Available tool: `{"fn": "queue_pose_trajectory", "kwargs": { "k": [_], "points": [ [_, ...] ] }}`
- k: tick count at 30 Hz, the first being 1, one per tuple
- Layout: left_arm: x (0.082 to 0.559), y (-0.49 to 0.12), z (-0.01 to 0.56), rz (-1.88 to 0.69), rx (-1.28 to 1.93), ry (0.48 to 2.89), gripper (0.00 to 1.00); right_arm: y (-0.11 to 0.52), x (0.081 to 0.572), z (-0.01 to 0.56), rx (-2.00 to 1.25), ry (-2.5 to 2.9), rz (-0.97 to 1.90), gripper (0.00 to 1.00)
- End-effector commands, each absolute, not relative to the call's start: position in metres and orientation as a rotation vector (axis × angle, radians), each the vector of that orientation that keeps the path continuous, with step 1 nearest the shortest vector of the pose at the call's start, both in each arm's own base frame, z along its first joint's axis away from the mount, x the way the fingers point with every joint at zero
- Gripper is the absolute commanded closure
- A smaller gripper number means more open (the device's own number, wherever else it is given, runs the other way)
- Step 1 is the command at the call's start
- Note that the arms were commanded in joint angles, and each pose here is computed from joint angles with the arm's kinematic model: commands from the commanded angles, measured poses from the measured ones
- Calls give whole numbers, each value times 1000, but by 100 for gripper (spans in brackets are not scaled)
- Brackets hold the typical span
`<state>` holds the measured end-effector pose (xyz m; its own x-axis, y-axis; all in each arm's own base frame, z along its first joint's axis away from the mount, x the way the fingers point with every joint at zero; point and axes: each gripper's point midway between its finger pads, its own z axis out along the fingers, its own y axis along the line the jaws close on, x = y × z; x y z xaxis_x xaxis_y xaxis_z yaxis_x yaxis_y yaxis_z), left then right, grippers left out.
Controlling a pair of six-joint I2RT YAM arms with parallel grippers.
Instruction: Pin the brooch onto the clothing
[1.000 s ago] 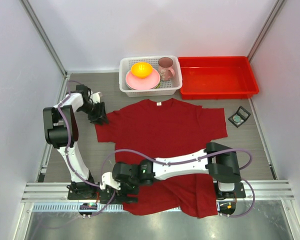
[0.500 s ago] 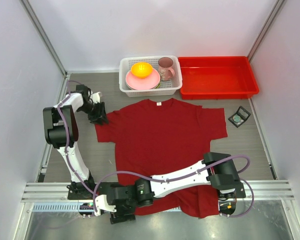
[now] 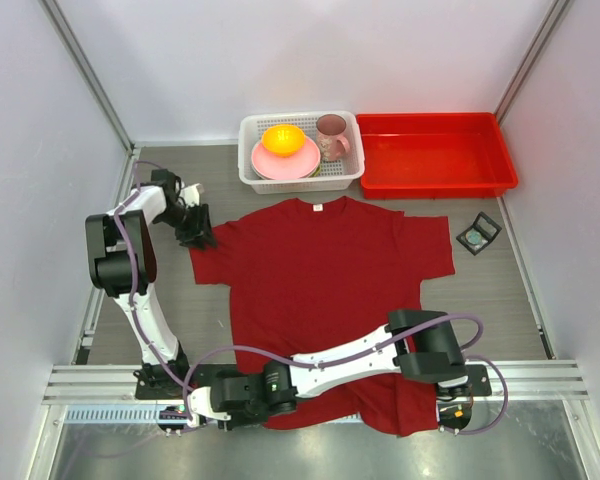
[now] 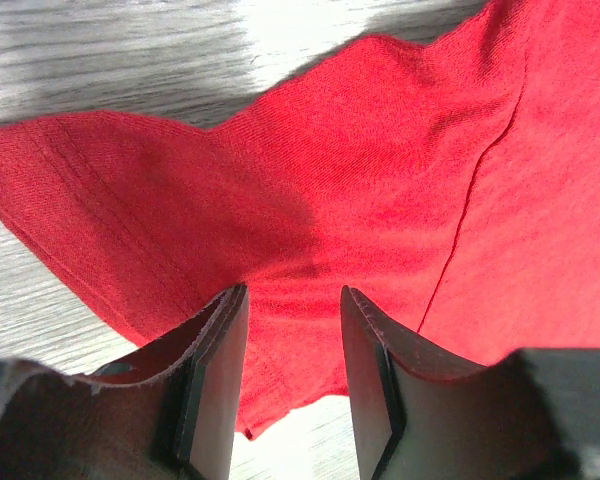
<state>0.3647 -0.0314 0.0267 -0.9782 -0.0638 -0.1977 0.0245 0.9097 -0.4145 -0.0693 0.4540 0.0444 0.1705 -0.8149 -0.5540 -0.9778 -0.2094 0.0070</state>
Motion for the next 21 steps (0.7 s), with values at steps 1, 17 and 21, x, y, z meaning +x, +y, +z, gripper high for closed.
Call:
{"fn": "queue_pose_trajectory", "kwargs": {
  "k": [1, 17, 21],
  "points": [
    [383, -13, 29, -523, 7, 2805, 54, 452, -77, 40, -2156, 1695, 636, 78],
    [380, -8, 27, -500, 2, 2830, 54, 512, -98, 158, -2023, 1679, 1341, 86],
    [380, -11, 29, -520, 22, 2825, 50, 504, -70, 153, -2007, 1712, 1272, 0]
  ]
}}
